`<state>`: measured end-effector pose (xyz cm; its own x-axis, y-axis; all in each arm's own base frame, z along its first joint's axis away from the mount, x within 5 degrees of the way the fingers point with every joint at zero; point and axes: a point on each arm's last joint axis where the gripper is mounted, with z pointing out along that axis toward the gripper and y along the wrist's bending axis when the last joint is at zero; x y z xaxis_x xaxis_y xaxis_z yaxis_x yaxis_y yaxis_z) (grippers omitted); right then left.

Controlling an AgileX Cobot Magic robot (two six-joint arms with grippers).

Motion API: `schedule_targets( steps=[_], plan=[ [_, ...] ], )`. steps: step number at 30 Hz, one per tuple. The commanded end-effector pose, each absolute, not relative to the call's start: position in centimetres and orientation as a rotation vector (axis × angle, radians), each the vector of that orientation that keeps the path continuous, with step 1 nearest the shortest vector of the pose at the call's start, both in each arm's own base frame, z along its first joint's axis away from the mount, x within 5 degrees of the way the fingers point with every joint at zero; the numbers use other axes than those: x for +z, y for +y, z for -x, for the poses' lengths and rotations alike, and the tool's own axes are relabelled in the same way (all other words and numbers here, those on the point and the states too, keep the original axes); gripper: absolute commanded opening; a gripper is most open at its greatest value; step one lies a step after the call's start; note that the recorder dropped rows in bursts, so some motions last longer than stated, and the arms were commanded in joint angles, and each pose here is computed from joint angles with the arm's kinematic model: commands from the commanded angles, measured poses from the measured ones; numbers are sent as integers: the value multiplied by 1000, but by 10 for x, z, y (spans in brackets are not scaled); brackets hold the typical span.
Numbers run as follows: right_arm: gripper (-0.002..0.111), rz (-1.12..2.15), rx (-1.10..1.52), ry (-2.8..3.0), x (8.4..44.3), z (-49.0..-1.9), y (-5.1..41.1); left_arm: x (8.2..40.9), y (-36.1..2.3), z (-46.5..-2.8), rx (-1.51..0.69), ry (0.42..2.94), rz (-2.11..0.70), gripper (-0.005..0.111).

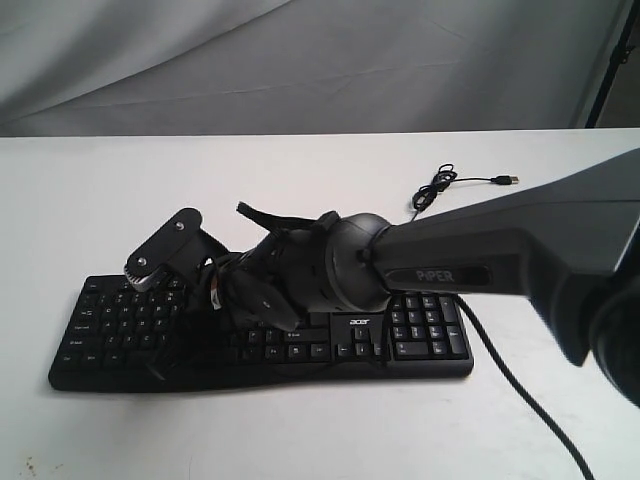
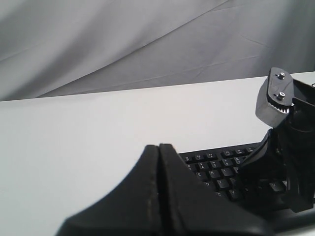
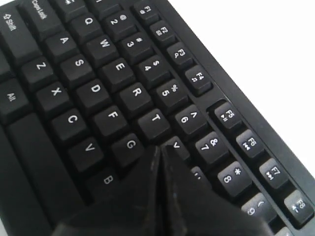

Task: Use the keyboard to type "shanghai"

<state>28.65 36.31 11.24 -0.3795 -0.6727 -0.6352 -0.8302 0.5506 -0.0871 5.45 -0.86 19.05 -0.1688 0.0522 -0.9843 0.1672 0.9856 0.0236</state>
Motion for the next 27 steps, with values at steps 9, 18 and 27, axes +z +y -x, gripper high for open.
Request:
schedule_targets(
  steps=[9, 18, 27],
  plan=[
    [0, 1211, 317, 2182, 111, -286, 362, 190, -9, -54, -103, 1738, -168, 0],
    [0, 1213, 314, 2187, 111, -285, 361, 190, -9, -54, -103, 1738, -168, 0],
    [0, 1195, 343, 2124, 121, -287, 365, 190, -9, -54, -103, 1738, -168, 0]
  ],
)
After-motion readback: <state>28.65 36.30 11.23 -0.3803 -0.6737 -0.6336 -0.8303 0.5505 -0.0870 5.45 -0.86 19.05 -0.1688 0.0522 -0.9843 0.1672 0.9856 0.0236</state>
